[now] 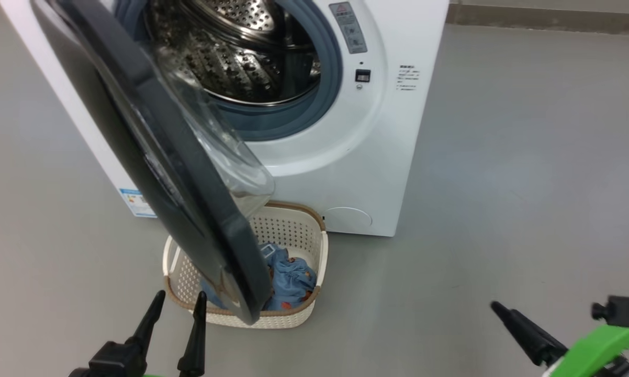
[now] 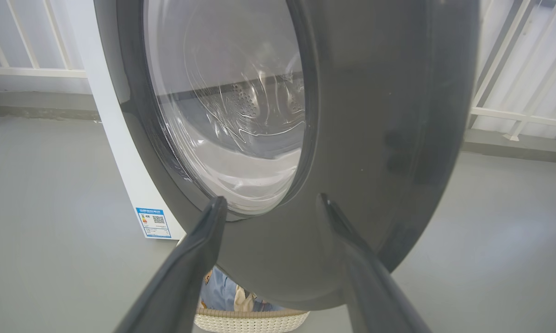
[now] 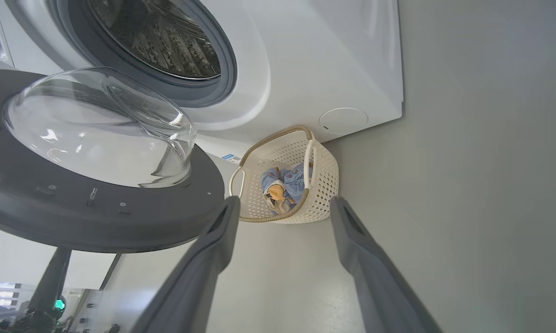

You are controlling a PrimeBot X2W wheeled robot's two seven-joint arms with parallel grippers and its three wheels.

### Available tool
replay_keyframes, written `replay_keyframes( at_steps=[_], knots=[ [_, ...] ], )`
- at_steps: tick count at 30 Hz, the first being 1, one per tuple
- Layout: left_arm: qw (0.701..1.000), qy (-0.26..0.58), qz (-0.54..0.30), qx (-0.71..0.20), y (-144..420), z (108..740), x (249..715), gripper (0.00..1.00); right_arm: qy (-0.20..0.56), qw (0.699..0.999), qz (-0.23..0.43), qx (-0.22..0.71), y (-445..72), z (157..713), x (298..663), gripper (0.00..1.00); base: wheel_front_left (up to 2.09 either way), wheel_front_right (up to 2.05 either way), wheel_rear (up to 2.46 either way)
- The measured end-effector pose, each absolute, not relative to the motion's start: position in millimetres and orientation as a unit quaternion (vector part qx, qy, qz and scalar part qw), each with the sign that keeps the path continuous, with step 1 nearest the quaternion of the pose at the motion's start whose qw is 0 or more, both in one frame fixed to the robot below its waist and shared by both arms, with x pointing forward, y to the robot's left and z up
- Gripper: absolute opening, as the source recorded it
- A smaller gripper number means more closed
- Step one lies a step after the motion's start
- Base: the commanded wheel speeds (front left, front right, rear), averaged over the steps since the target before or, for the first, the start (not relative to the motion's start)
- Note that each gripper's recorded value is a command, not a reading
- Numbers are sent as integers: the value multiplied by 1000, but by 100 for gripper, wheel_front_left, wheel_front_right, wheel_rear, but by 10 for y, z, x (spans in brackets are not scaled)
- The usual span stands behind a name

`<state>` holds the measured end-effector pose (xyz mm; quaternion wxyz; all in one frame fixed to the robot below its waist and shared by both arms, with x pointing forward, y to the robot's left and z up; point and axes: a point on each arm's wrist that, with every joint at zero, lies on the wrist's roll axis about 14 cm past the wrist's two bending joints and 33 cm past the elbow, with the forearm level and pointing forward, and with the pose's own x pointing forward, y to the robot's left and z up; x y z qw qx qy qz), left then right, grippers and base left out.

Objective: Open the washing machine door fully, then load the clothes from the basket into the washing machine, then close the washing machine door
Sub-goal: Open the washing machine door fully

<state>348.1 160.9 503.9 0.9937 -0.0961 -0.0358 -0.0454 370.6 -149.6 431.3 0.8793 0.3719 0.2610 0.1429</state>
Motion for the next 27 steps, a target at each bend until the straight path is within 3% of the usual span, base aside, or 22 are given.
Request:
replay_keyframes(
  at_steps=[13,18,27],
  knots=[
    [993,-38,-60,-96,1520,5056,3511,100,152,940,80,293,-2096,4454,3701,100,0,0,0],
    [993,-36,-57,-96,1543,5043,3519,100,73,967,61,236,-2367,4790,3884,100,0,0,0],
    [994,-40,-44,-91,1629,5061,3502,100,7,990,47,133,-2430,4989,3777,100,0,0,0]
  ],
)
